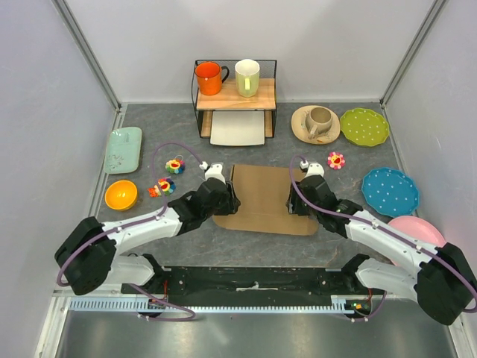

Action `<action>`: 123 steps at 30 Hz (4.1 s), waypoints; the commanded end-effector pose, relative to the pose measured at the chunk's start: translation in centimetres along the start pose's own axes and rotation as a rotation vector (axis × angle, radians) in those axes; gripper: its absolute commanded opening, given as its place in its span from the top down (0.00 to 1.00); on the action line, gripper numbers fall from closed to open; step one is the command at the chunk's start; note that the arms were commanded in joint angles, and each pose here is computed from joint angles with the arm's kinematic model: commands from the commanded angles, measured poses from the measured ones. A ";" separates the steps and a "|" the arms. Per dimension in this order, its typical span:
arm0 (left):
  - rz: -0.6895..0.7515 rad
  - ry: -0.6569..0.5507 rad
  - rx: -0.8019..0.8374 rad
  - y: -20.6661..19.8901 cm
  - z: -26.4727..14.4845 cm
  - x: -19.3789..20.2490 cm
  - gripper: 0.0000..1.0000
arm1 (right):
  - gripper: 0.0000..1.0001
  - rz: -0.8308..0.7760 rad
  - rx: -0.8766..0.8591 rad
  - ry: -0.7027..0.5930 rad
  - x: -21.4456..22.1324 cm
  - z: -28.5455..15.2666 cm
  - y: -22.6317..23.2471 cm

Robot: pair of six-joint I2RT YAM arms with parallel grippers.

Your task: Fold the paper box

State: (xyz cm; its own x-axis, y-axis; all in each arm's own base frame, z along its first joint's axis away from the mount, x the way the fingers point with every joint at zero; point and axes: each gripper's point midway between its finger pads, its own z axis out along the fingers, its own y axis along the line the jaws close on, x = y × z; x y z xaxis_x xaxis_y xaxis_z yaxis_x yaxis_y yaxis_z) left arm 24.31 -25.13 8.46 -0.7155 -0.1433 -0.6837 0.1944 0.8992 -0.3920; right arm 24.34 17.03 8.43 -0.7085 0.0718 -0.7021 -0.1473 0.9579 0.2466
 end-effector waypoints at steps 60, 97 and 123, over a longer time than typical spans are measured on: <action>-0.211 -0.064 0.031 5.7 2.5 -3.1 0.48 | 0.33 0.259 -0.026 -0.025 -1.4 6.1 -1.4; -0.250 -0.204 -0.009 7.2 0.0 -6.6 0.50 | 0.35 0.257 -0.006 -0.094 -5.7 5.2 -1.1; -0.461 -0.149 -0.059 12.1 -3.3 -4.9 0.42 | 0.63 0.351 0.100 -0.107 -4.0 1.2 -6.0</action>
State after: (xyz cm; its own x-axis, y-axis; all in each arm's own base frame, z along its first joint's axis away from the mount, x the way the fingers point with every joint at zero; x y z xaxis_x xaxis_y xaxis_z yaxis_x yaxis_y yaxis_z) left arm 28.92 -11.15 11.19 -0.5304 -0.5724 -0.6253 -0.1409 0.7869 -0.6008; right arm 29.70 10.80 10.56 -0.5935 0.4092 -0.6930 0.1639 0.9045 0.3937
